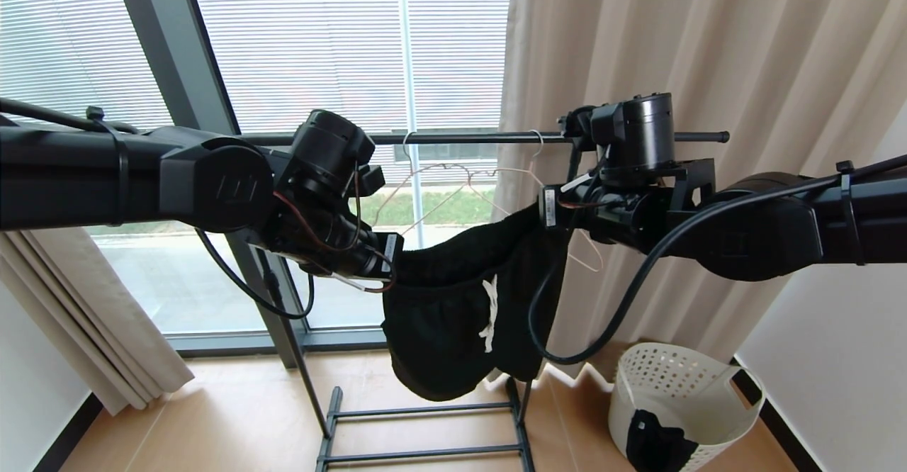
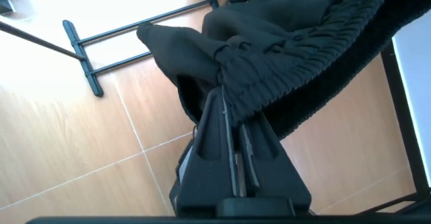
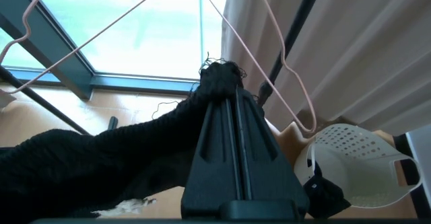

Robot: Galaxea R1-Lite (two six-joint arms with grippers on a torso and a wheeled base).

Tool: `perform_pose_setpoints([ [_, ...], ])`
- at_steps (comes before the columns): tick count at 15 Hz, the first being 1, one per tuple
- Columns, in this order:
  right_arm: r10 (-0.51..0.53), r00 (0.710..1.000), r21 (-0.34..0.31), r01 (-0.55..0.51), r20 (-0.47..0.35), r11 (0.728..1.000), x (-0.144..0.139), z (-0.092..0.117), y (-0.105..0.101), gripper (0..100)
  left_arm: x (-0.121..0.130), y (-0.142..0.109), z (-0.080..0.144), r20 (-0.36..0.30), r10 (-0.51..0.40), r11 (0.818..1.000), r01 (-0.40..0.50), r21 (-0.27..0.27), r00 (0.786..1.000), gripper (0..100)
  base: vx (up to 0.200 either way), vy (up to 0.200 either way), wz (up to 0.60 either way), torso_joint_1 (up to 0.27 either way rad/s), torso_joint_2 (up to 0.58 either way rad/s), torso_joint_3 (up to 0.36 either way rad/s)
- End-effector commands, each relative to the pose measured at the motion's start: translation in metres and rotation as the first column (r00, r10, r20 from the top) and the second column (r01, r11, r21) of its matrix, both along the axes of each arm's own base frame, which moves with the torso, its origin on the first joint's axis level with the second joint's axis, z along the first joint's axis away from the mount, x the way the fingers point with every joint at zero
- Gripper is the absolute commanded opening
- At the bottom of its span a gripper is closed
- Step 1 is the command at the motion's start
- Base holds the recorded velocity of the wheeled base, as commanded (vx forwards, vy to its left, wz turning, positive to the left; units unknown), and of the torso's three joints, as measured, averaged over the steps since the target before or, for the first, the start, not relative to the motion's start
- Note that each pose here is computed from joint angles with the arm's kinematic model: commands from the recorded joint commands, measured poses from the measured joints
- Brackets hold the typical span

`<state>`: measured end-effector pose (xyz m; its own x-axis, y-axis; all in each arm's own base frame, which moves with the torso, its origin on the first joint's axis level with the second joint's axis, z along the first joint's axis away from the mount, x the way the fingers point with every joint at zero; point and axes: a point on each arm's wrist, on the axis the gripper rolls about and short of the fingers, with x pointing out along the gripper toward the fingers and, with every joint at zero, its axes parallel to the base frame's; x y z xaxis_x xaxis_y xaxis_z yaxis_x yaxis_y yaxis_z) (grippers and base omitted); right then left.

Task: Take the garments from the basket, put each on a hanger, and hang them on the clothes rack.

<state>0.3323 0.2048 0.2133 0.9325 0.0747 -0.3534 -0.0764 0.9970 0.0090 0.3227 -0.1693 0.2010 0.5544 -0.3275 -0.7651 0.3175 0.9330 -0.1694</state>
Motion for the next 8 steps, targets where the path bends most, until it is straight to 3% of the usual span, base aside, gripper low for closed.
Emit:
perform_pose_setpoints([
  [1, 0.0, 1.0, 0.007, 0.0, 0.011, 1.0, -0.002, 0.005, -0.001, 0, 0.005, 0.0, -0.006, -0.006, 0.002, 1.0, -0.002, 0.01, 1.0, 0, 0.0, 0.0, 0.0, 0.0, 0.0, 0.0],
  [2, 0.0, 1.0, 0.009, 0.0, 0.014, 1.0, -0.003, 0.006, -0.002, 0, 0.005, 0.001, -0.006, -0.002, -0.005, 1.0, 0.005, 0.016, 1.0, 0, 0.0, 0.0, 0.0, 0.0, 0.0, 0.0],
  [3, 0.0, 1.0, 0.01, 0.0, 0.014, 1.0, -0.003, 0.006, -0.002, 0, 0.005, 0.001, -0.006, -0.002, -0.007, 1.0, 0.007, 0.02, 1.0, 100, 0.0, 0.0, 0.0, 0.0, 0.0, 0.0],
  [6, -0.001, 1.0, 0.008, 0.001, 0.013, 1.0, -0.002, 0.005, -0.002, 0, 0.008, 0.008, -0.003, 0.017, 0.016, 1.0, -0.017, 0.024, 1.0, 100, 0.0, 0.0, 0.0, 0.0, 0.0, 0.0],
  [8, -0.002, 1.0, 0.008, 0.002, 0.01, 1.0, -0.002, 0.004, -0.002, 0, 0.019, 0.021, 0.003, 0.07, 0.031, 0.999, -0.033, 0.028, 0.997, 100, 0.0, 0.0, 0.0, 0.0, 0.0, 0.0],
])
